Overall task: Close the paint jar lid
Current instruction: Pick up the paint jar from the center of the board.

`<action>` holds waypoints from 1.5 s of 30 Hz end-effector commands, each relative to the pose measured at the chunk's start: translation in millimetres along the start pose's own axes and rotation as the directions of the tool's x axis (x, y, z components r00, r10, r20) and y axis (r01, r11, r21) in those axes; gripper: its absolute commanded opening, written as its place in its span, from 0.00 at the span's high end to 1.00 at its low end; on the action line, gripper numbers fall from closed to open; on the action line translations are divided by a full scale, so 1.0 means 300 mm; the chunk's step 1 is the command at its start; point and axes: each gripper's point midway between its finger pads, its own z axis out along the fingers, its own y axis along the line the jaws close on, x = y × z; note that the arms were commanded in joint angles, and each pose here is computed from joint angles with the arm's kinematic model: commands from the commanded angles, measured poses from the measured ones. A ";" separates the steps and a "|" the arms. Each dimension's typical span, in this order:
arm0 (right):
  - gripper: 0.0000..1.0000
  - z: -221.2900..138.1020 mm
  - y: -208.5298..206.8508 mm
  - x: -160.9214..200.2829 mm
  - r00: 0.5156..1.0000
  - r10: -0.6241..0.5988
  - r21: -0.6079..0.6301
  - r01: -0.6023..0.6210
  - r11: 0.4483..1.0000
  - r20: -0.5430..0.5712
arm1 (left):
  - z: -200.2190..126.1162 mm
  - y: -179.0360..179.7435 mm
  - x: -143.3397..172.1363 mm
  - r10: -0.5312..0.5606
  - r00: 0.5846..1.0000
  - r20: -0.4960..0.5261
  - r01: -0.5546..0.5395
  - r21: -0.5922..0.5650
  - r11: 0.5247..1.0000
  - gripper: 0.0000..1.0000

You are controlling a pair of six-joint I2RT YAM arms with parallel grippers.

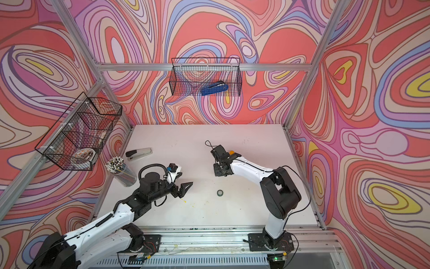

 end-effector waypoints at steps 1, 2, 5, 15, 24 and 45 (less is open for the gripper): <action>0.73 -0.042 0.044 -0.018 0.998 -0.058 -0.053 0.057 0.997 -0.025 | 0.006 -0.022 -0.203 0.146 0.944 0.295 -0.148 -0.015 0.989 0.16; 0.73 -0.056 0.057 -0.029 0.997 -0.069 -0.070 0.067 0.995 -0.026 | 0.017 -0.023 -0.201 0.163 0.937 0.311 -0.166 -0.016 0.986 0.17; 0.73 -0.106 0.088 -0.062 0.995 -0.104 -0.115 0.101 0.988 -0.014 | 0.034 -0.032 -0.213 0.181 0.905 0.384 -0.194 -0.005 0.981 0.18; 0.73 -0.297 0.231 -0.121 0.980 -0.187 -0.278 0.198 0.940 0.066 | 0.133 -0.088 -0.223 0.261 0.866 0.427 -0.311 0.050 0.949 0.25; 0.73 -0.407 0.312 -0.148 0.968 -0.224 -0.336 0.250 0.908 0.113 | 0.165 -0.098 -0.245 0.352 0.828 0.436 -0.393 0.004 0.920 0.32; 0.73 -0.460 0.368 -0.154 0.963 -0.228 -0.373 0.266 0.889 0.144 | 0.191 -0.082 -0.287 0.335 0.829 0.449 -0.368 -0.015 0.930 0.49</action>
